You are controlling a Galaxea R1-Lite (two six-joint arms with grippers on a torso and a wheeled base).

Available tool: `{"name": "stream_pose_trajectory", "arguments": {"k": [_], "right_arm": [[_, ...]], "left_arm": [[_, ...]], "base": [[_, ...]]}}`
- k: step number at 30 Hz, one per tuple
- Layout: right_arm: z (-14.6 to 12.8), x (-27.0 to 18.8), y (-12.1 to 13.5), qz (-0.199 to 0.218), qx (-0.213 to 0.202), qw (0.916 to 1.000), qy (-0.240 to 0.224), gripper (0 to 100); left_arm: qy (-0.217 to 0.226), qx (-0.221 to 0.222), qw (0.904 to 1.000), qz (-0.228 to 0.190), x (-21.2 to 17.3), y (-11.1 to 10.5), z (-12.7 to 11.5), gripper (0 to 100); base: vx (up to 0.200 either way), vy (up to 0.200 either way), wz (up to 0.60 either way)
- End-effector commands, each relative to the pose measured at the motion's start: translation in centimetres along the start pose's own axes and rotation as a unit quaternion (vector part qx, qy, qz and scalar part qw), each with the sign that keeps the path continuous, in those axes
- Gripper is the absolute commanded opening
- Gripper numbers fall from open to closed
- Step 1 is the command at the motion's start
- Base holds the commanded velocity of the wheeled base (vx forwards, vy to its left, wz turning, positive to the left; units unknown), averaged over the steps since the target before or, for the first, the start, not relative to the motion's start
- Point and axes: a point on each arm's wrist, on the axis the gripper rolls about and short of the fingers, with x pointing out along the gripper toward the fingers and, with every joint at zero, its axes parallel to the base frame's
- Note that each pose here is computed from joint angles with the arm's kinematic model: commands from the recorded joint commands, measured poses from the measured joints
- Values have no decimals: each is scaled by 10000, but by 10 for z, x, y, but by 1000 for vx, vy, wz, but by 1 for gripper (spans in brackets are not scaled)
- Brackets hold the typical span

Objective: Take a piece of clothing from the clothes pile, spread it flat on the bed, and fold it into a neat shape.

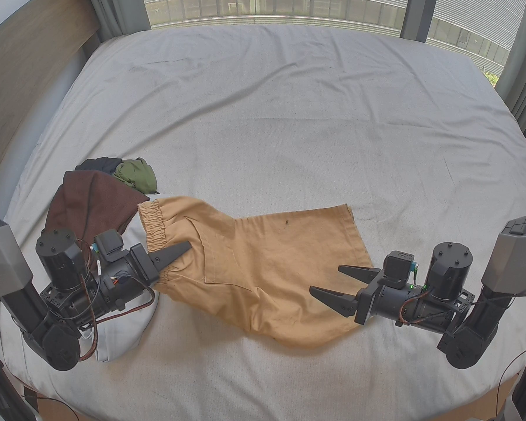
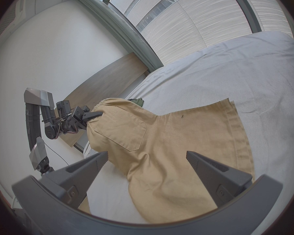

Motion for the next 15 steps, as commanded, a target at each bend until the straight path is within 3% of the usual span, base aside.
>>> {"name": "stream_pose_trajectory", "arguments": {"k": [1, 15], "right_arm": [[3, 0, 0, 8, -23, 10000, -59, 100], [15, -4, -6, -97, -79, 9995, -298, 100]], "left_arm": [[63, 83, 9997, -237, 10, -10, -3, 0], [351, 103, 9977, -569, 25, -25, -18, 0]], "base": [[0, 0, 0], [0, 0, 0]]}}
